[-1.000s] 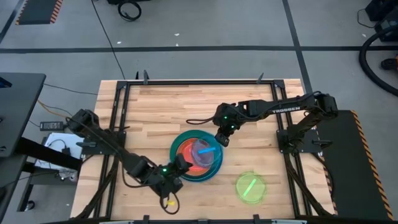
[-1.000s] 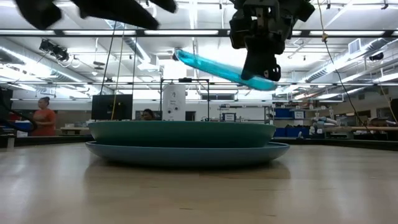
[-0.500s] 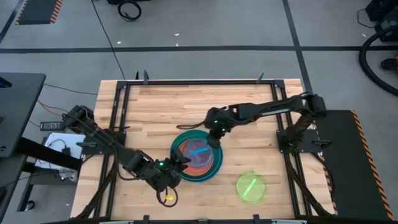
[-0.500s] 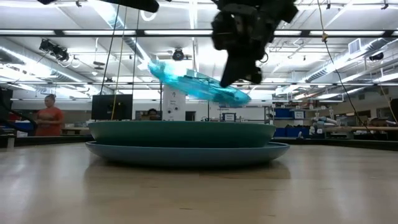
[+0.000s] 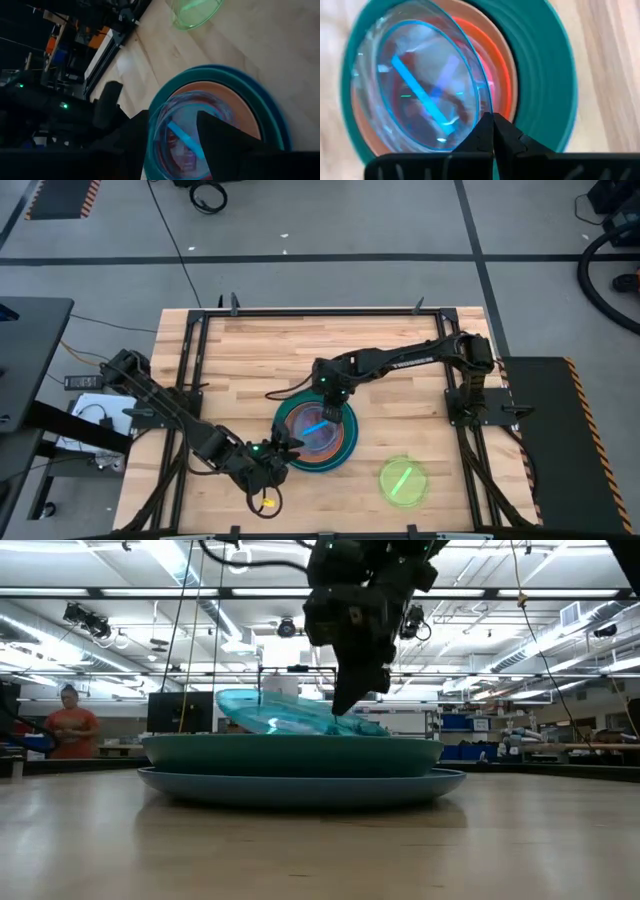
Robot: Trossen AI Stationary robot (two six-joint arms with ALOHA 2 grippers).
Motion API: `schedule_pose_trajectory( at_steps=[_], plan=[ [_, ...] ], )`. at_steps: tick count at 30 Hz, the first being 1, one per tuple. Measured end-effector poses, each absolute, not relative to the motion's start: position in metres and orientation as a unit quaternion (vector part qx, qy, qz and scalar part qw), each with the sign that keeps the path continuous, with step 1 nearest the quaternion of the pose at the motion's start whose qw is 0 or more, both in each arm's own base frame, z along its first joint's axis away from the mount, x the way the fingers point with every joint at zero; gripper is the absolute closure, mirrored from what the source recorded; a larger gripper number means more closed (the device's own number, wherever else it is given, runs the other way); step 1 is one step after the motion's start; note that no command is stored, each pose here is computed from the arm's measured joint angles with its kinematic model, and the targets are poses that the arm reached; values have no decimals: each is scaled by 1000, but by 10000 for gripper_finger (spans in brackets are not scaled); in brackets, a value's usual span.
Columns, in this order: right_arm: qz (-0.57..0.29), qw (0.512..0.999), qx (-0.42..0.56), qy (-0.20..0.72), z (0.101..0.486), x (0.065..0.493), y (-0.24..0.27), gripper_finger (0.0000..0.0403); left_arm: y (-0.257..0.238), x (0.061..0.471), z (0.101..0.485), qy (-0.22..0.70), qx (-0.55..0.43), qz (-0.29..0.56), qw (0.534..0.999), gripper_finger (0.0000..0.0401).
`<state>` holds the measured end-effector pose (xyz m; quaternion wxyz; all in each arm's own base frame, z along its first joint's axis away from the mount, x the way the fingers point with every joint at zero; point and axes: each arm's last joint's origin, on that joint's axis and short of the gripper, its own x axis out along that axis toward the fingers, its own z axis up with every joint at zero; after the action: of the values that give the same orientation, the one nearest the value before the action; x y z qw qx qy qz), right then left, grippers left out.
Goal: Stack plastic plates
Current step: Stack the blue transparent plate on top of the pink transparent plate, then stack the green transparent plate on top of the blue transparent plate
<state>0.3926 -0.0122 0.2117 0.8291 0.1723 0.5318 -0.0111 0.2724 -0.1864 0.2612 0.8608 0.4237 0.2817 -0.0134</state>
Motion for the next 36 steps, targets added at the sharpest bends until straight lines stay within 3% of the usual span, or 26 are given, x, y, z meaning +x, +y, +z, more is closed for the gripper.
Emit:
schedule_pose_trajectory(
  at_steps=[14,24,30,36],
  plan=[
    [3,829,153,537,215,389,-16,330,-188,272,262,278,394,-17,876,226],
    [52,840,79,534,263,351,11,329,-166,278,236,322,321,-24,890,226],
    [42,845,43,531,266,316,41,329,-151,276,212,350,273,-12,896,226],
    [92,840,2,535,261,282,67,329,-135,274,194,367,230,21,901,226]
  ],
)
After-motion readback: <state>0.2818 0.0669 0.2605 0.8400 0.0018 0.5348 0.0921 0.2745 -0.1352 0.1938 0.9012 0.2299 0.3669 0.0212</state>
